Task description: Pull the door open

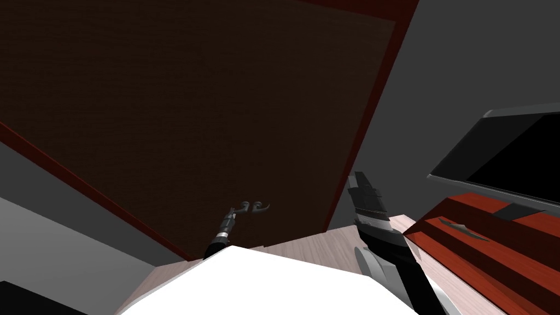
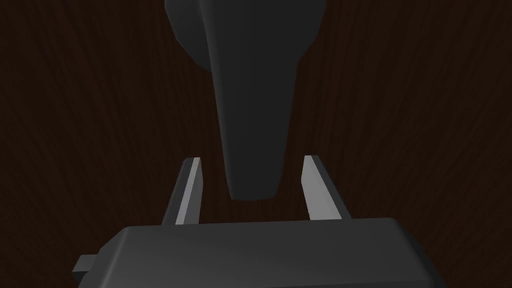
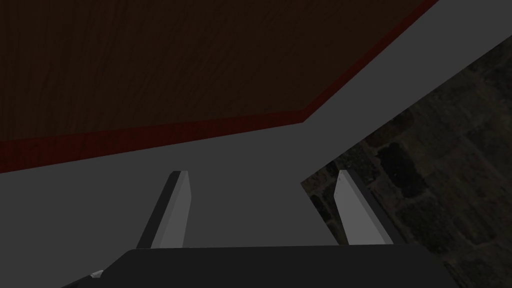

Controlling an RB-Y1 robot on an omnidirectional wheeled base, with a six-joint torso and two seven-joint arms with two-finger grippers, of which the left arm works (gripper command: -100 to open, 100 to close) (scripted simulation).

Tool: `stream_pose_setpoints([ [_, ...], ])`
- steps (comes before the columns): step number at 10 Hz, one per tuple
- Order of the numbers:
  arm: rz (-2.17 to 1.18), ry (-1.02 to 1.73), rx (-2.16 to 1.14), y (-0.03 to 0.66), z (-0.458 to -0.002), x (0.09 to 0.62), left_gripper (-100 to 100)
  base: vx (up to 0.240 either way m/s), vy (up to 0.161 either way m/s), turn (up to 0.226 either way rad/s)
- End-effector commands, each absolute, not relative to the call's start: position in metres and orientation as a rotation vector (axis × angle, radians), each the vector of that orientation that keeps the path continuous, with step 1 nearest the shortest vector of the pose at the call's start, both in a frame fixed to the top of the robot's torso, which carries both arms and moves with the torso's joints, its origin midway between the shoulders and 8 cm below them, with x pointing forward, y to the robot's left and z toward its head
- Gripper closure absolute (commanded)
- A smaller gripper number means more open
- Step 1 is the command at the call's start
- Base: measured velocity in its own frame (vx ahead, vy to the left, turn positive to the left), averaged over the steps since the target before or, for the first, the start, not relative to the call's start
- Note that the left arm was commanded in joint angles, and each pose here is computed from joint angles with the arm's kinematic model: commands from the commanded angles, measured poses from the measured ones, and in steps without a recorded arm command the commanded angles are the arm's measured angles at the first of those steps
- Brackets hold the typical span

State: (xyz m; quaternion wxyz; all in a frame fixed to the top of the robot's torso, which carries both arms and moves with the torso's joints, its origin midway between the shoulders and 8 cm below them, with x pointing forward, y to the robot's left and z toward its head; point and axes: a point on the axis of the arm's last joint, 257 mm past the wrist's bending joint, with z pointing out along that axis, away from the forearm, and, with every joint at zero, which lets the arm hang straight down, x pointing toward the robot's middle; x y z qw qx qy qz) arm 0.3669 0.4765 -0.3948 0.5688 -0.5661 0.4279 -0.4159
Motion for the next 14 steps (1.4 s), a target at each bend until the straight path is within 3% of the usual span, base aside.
stream_pose_setpoints([
  [1,-0.977,1.005,-1.329,0.477,-0.395,0.367,100,-0.008,0.007,-0.011],
  [5,-0.977,1.005,-1.329,0.477,-0.395,0.367,100,-0.002,0.002,-0.003],
  [9,-0.943,1.014,-1.336,0.498,-0.397,0.347,100,-0.133,-0.007,-0.023],
  [14,-1.038,1.077,-1.297,0.474,-0.394,0.349,100,-0.184,0.002,-0.124],
])
